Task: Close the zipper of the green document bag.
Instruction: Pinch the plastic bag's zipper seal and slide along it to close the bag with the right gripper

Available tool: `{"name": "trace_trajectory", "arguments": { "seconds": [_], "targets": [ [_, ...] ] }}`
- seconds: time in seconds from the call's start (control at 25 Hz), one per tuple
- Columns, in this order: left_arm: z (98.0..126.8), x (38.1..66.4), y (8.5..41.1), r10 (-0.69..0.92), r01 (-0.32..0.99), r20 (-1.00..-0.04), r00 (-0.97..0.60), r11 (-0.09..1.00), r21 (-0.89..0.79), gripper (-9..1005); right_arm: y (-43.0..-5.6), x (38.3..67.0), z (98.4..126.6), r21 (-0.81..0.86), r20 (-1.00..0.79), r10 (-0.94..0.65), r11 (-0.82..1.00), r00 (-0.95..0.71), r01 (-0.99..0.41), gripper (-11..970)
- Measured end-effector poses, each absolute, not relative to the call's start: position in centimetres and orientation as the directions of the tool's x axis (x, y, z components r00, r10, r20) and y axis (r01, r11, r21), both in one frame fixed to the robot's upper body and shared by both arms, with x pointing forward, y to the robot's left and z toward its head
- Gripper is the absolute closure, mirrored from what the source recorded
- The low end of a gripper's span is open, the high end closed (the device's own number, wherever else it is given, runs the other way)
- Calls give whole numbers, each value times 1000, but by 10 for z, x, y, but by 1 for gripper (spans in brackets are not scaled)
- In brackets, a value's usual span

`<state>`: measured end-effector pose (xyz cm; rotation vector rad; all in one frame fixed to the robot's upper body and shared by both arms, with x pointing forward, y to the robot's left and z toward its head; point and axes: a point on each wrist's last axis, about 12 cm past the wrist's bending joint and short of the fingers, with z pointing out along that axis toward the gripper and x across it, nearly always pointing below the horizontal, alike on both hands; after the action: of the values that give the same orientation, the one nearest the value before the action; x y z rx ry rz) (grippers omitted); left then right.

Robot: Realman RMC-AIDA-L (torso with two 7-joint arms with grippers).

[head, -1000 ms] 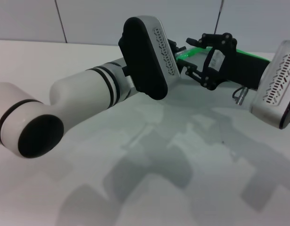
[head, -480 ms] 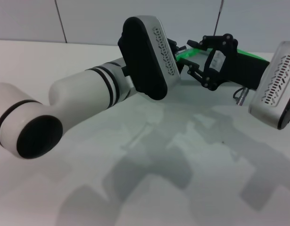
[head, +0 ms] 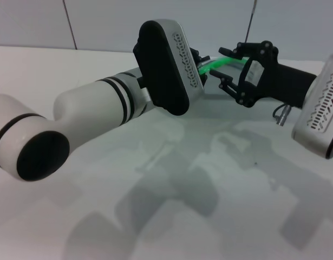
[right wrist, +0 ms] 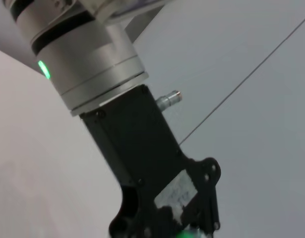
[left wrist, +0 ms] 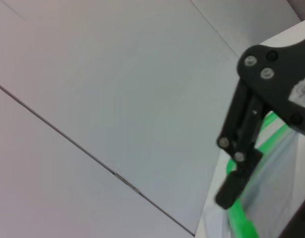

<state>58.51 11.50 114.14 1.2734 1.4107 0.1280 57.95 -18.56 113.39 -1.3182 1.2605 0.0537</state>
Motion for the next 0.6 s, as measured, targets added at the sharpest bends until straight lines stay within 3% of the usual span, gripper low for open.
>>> {"name": "trace_trajectory", "arguments": {
  "seconds": [0.6],
  "targets": [
    [1146, 585, 115, 715, 590, -644, 274, 403, 699, 941, -176, 577, 1122, -738, -613, -687, 322, 390, -593, 546]
  ]
}}
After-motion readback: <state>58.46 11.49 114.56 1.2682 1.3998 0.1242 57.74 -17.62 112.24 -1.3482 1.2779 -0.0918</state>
